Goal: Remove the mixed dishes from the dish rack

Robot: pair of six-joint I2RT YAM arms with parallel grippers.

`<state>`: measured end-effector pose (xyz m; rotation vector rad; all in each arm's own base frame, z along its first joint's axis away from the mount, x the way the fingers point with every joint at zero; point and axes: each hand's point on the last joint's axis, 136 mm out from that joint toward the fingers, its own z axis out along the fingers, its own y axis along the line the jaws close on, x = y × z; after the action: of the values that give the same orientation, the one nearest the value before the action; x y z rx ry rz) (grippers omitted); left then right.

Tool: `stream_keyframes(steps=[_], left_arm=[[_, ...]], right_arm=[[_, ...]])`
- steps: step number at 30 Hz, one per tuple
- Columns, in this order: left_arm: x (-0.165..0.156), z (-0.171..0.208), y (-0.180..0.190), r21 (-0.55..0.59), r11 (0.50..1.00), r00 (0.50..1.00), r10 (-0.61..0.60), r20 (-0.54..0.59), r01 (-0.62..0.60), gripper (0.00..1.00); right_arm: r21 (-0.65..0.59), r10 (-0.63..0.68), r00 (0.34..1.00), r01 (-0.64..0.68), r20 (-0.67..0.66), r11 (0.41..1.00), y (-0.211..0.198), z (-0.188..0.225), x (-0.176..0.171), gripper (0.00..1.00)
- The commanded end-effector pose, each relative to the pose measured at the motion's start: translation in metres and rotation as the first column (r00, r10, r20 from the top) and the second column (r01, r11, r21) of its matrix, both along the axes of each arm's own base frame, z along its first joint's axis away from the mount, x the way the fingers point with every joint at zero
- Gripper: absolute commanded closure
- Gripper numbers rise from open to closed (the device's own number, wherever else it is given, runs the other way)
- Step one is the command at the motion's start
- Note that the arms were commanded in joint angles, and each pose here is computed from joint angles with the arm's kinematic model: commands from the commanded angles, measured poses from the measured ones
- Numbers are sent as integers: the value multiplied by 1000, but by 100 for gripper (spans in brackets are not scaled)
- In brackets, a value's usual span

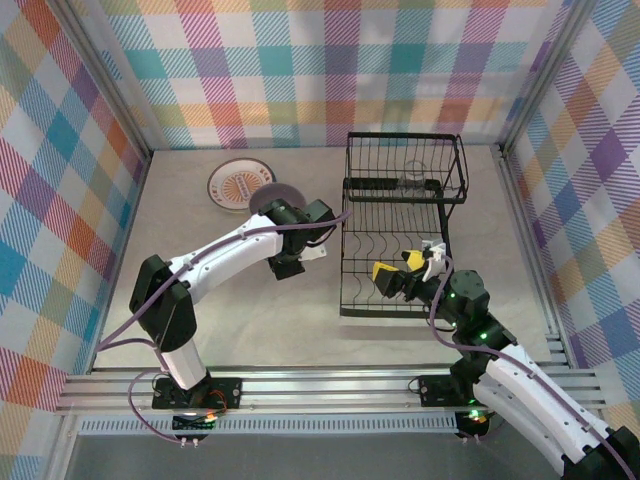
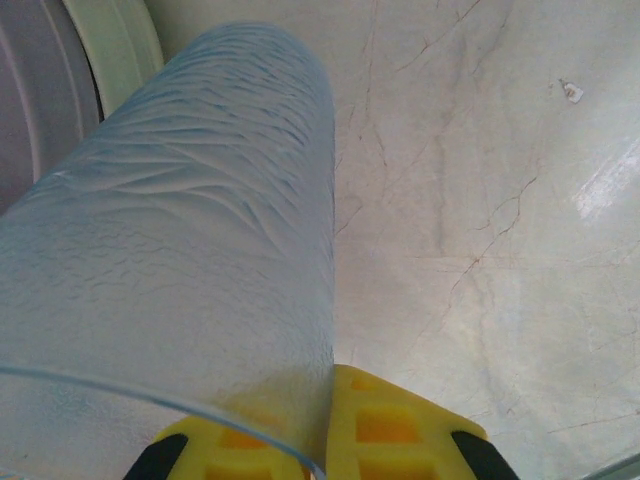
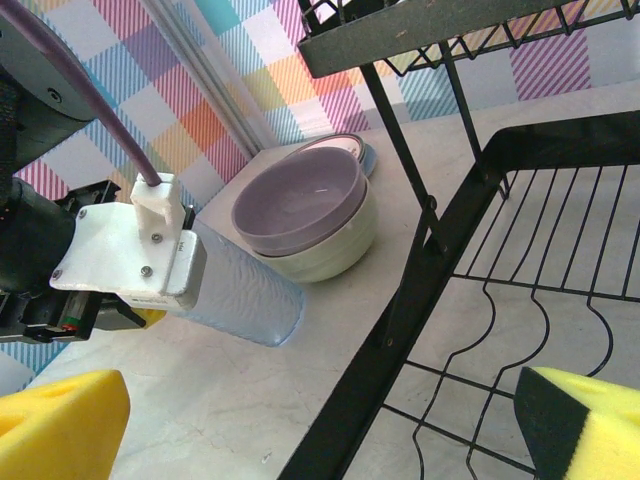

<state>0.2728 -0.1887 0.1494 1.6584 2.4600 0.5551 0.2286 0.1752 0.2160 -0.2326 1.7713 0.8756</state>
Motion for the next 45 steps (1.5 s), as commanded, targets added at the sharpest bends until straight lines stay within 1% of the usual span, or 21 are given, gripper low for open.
stream_keyframes(steps=[1,10,16,21,29,35,42,45], left_arm=[[1,1,6,56,998,1000,-22,2,22,100],[0,-4,8,96,994,998,-40,-37,44,100],[-18,0,10,75,996,993,-49,-110,57,100],[-26,-3,10,72,996,988,-50,-148,61,100],[-21,-2,3,78,995,985,-50,-163,64,100],[-16,-6,-2,90,994,984,-47,-174,64,94],[-12,-7,-3,106,992,984,-45,-174,65,93],[-11,-6,-5,103,993,985,-47,-168,65,88]], right_arm=[[8,27,999,-28,37,1000,4,6,-3,1],[7,18,998,-19,54,1000,0,8,-6,1],[5,25,998,-26,61,1000,0,9,-7,1],[18,50,996,-51,71,999,4,10,-10,1],[25,59,996,-61,73,998,6,9,-10,1],[23,59,996,-61,70,998,6,8,-9,1],[24,60,996,-62,65,998,6,6,-9,1],[26,63,996,-65,69,998,7,8,-10,1]])
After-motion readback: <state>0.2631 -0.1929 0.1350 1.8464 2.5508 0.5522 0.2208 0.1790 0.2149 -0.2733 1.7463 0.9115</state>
